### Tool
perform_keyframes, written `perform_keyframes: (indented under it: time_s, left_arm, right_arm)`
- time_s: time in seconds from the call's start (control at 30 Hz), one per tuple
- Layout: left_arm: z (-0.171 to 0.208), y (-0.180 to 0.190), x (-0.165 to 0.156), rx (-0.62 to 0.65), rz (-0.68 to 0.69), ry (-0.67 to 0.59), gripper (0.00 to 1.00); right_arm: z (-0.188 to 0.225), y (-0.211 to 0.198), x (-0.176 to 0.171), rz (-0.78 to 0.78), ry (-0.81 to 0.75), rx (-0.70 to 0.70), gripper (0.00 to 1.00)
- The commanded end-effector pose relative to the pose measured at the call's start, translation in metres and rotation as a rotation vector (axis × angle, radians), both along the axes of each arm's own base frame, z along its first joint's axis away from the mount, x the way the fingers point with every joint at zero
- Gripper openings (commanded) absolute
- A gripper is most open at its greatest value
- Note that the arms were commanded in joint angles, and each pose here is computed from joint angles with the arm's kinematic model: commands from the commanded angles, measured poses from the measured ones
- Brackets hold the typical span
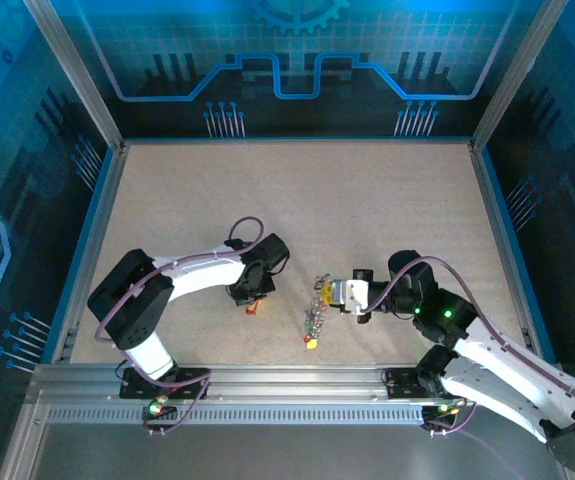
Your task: Put the keys on the keyring
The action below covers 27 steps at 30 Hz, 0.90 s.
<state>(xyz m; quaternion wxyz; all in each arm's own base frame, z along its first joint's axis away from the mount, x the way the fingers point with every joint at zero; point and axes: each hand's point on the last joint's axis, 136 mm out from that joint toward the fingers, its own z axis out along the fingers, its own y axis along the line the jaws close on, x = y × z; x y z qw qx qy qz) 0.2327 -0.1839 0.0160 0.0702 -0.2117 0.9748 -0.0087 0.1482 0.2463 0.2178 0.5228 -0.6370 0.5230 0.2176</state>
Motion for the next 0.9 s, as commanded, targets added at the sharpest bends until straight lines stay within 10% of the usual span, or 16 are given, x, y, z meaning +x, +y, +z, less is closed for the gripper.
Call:
perform_keyframes:
  time_s: [0.0, 0.23, 0.63, 0.87]
  left_arm:
    - [-0.007, -0.002, 0.000, 0.015, -0.027, 0.025, 0.13]
    - [0.005, -0.038, 0.014, -0.208, -0.213, -0.064, 0.02]
    - [0.161, -0.063, 0.026, -0.353, -0.837, -0.749, 0.00]
    - [0.194, -0.083, -0.014, -0.426, -1.247, -0.923, 0.00]
  right_arm:
    - [0.023, 0.000, 0.003, -0.008, -0.034, 0.048, 0.00]
    - [0.026, 0.000, 0.003, -0.013, -0.032, 0.056, 0.00]
    - [0.029, -0.003, 0.010, -0.061, -0.046, 0.076, 0.00]
    - [0.035, 0.000, 0.006, -0.021, -0.068, 0.089, 0.00]
